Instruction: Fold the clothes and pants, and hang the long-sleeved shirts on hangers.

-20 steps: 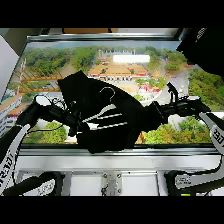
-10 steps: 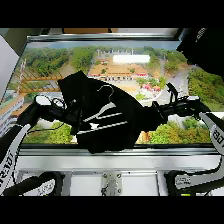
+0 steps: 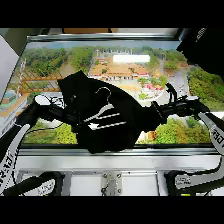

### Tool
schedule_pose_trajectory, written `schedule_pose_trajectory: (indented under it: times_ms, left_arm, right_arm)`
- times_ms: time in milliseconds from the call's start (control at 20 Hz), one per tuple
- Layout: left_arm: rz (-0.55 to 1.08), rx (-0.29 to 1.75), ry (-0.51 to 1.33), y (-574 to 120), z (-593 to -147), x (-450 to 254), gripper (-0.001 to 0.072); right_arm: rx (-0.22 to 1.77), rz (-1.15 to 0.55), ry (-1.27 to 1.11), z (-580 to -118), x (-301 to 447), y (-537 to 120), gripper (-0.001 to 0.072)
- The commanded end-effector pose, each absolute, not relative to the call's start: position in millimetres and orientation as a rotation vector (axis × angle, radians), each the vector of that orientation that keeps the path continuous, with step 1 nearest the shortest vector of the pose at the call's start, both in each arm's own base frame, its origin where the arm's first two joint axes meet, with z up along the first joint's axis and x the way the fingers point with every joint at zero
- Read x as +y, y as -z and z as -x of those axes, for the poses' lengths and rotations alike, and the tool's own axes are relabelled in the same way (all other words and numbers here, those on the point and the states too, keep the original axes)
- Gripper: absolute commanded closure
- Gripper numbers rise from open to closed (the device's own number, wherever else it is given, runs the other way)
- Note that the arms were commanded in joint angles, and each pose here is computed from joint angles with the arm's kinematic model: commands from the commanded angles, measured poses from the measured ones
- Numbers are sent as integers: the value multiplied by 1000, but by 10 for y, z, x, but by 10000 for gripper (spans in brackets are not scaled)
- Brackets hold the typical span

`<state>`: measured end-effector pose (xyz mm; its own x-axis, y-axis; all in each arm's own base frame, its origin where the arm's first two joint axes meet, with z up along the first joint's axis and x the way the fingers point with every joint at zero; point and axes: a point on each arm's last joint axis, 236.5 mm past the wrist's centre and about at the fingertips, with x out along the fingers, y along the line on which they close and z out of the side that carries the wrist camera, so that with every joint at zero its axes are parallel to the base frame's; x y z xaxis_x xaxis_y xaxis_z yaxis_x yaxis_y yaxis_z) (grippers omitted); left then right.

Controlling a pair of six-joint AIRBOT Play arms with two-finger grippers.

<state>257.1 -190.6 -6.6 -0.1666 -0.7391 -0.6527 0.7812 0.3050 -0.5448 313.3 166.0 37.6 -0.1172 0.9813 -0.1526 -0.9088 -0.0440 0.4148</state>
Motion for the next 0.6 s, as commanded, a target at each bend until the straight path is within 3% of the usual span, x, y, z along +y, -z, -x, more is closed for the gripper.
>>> schedule_pose_trajectory:
  times_ms: [0,300,550]
  left_arm:
    - [99,1199,1202,63,-2671,-1766,295]
    - [171,1137,1023,-151,-2915,-1424,296]
    - [291,1029,596,-600,-3237,-927,298]
  right_arm:
    - [474,-196,-1623,-3135,1658,-380,705]
    - [467,-180,-1614,-3149,1657,-406,705]
    - [324,-148,-1501,-3358,1586,-882,705]
